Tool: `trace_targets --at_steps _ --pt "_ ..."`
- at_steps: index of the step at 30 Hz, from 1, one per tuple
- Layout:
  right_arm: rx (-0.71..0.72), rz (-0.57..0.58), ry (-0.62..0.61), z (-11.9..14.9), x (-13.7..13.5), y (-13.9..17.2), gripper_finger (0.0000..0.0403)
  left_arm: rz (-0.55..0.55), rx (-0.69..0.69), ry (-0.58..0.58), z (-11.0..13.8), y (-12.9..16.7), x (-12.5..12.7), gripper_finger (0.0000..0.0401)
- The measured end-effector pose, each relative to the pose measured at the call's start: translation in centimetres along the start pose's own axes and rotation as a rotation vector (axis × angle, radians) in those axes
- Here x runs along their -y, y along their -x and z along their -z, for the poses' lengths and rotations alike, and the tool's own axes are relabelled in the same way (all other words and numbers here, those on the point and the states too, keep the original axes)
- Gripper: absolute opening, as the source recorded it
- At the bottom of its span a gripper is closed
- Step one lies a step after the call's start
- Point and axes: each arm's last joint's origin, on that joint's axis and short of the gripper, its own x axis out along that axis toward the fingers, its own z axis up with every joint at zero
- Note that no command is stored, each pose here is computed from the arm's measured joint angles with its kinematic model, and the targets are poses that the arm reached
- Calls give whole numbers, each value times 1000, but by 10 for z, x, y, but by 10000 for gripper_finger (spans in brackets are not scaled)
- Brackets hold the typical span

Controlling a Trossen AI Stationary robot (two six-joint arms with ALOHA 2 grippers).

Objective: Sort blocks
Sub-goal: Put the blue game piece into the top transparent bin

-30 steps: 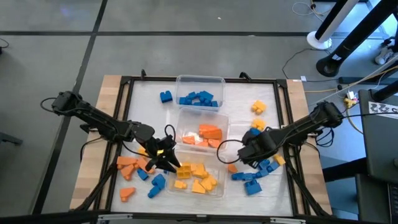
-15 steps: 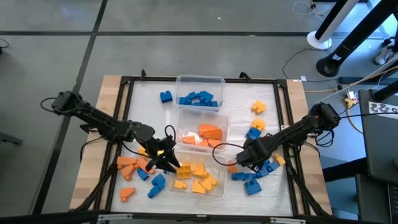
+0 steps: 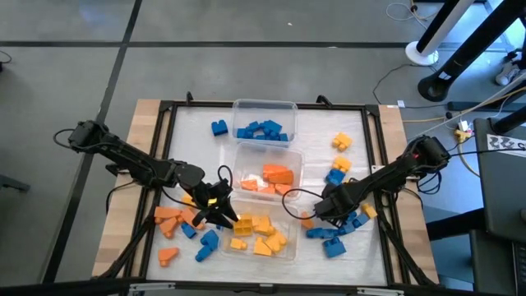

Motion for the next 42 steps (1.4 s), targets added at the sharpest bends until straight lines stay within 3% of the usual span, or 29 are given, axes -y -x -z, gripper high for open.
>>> trace_targets --at_steps 10,19,31,42 --pt "48 -11 10 -1 2 -12 246 0 -1 0 0 0 0 166" --pt "107 11 10 -3 1 -12 160 -1 -1 0 0 0 0 166" --pt "143 -33 32 -6 -5 9 171 14 17 -8 -2 0 2 166" --pt "148 0 31 -4 -1 14 68 20 24 -17 -2 0 2 166"
